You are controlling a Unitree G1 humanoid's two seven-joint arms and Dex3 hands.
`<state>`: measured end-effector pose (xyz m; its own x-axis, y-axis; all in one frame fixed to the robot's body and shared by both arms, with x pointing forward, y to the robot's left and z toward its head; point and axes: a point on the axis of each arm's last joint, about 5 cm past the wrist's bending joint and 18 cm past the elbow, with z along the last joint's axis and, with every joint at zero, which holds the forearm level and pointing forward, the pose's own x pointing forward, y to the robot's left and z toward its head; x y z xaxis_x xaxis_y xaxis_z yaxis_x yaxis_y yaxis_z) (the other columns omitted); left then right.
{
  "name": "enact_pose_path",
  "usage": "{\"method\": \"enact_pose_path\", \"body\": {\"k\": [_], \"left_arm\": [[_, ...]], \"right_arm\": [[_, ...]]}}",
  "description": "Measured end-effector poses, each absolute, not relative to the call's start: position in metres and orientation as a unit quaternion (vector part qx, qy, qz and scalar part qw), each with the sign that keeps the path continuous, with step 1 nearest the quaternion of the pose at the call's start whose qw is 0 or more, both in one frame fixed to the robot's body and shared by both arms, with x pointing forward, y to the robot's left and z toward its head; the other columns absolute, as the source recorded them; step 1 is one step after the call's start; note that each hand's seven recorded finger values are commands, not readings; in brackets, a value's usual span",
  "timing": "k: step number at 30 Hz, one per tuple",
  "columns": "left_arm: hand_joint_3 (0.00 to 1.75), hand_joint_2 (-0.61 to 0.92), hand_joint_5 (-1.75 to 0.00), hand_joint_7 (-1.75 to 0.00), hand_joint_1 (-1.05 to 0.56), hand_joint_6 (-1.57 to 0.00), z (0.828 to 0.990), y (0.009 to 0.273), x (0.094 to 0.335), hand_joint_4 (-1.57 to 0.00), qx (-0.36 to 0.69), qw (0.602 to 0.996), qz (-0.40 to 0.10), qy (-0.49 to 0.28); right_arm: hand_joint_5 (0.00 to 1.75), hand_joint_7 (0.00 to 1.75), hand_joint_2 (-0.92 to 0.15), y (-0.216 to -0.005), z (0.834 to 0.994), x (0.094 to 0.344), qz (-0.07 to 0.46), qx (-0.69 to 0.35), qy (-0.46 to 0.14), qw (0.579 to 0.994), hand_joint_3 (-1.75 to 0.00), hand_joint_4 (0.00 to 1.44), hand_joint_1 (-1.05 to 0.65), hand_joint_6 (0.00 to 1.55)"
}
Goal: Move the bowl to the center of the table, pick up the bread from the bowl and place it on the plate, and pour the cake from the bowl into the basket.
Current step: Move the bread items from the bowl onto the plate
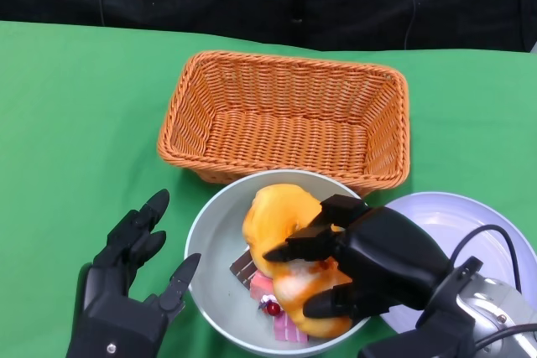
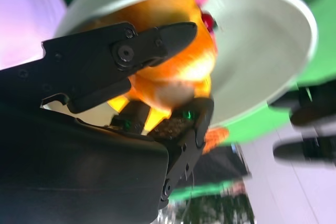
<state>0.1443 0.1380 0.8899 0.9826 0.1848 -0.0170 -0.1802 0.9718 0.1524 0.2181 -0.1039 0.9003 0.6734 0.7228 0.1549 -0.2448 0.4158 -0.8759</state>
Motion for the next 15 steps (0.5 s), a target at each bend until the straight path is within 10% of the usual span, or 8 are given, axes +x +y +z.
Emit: {"method": "enact_pose_path", "body": {"k": [5, 15], "left_arm": [[0.28, 0.92, -0.68, -0.06, -0.25, -0.47, 0.890, 0.138, 0.144, -0.19, 0.074, 0.993, 0.093, 0.016], [0.26, 0.92, -0.78, -0.06, -0.24, -0.49, 0.887, 0.137, 0.144, -0.16, 0.073, 0.993, 0.092, 0.022]], "right_arm": [[1.75, 1.70, -0.34, -0.106, 0.894, 0.218, 0.278, -0.407, -0.299, 0.817, -1.39, 1.00, -0.17, 0.80], [1.75, 1.75, -0.22, -0.103, 0.891, 0.216, 0.227, -0.330, -0.366, 0.840, -1.63, 1.05, -0.17, 0.79]]}}
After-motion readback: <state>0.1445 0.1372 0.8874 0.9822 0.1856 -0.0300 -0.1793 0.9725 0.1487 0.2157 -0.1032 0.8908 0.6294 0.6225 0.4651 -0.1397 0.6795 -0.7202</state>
